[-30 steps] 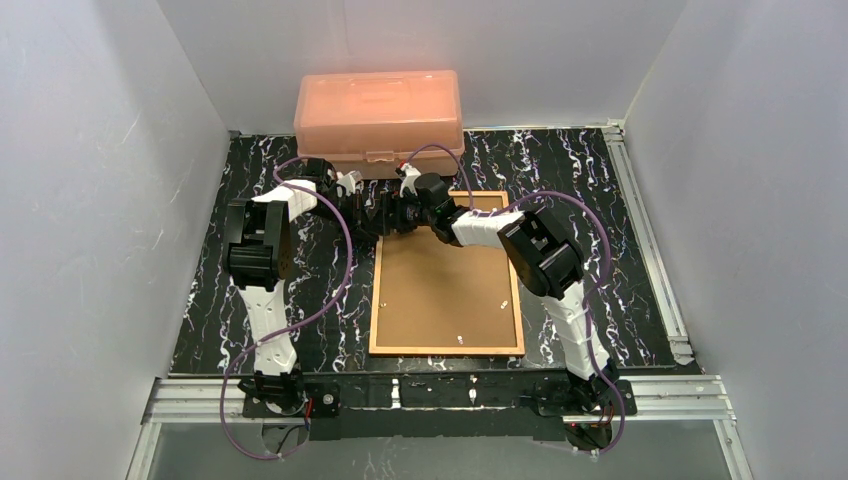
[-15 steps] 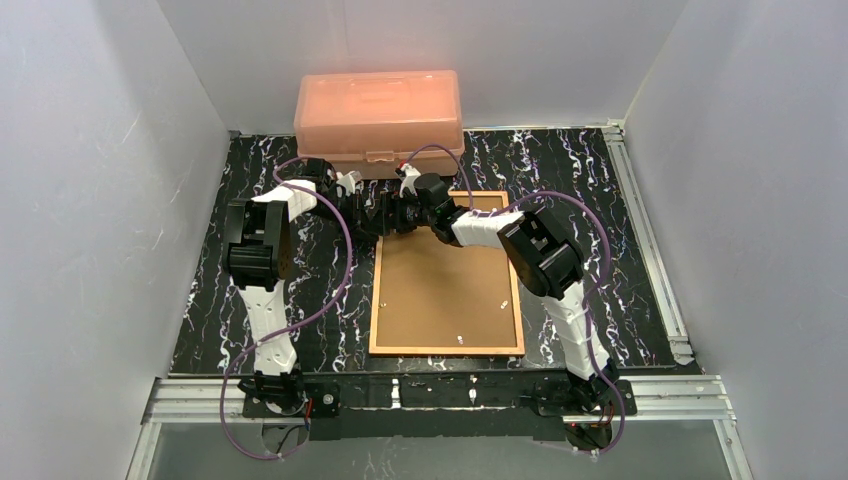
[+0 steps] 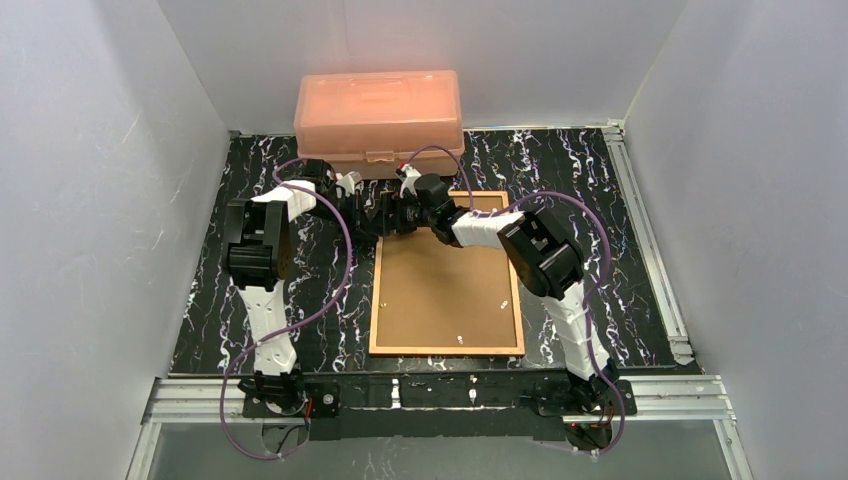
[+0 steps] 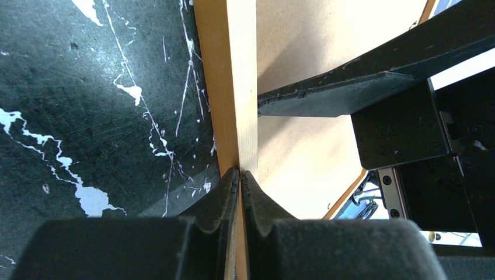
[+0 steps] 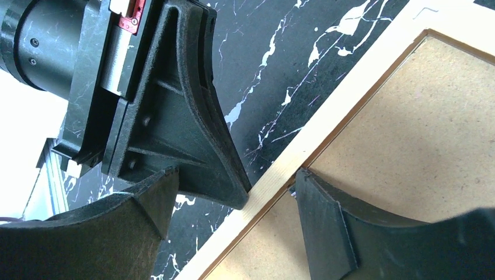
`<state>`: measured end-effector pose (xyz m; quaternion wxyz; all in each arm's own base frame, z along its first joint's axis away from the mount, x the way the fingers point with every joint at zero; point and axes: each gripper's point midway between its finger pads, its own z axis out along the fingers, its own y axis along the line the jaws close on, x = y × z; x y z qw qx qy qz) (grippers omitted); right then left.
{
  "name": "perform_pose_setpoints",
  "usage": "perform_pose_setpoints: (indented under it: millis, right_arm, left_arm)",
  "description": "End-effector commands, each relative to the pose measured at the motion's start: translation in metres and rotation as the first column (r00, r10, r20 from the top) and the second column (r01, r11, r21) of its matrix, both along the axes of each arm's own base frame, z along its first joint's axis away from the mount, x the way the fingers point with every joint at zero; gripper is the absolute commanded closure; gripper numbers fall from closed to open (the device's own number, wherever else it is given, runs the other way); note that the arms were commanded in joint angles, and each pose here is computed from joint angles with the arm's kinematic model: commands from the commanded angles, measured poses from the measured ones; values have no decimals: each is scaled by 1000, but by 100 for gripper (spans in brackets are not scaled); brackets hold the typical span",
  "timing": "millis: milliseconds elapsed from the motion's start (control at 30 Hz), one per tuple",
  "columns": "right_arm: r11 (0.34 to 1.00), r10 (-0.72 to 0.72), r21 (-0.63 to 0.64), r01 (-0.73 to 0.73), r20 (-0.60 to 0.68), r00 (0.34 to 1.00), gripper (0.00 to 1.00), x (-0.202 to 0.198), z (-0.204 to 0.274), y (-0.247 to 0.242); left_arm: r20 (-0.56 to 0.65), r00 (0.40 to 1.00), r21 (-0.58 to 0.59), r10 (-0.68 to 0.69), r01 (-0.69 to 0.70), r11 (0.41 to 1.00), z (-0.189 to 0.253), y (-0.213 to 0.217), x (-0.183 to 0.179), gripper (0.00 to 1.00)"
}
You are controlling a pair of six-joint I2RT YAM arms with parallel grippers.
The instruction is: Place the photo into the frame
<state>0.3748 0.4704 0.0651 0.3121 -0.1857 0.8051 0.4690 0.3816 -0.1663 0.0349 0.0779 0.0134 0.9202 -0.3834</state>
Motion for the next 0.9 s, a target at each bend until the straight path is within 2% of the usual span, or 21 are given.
perform_pose_setpoints:
  millis: [0,233,367,533,667,867]
  right_arm:
    - [995,81,61,-83,43,996,18,-23,39,16]
    - [998,28,51,-37,160,987,10,4,89,19]
    - [999,-40,20,36,218,975,8,12,115,8]
    - [971,-91,-196,139,235,968,12,-12,95,4]
    - [894,-85,-409,183,245,966,21,-47,57,5]
    - [808,-48,-557,192,263,964,28,-73,29,16]
  left_arm:
    - [27,1000,-8,-6,6,1000,15,0,-5,96]
    - [42,999,-26,-18,19,999,35,5,-14,96]
    - [66,998,-44,-23,26,999,64,24,-23,94]
    - [86,993,-58,79,-74,996,103,76,-25,93]
    - [123,985,-25,120,-118,993,120,110,-33,93]
    - [140,972,-26,190,-188,982,134,139,-45,93]
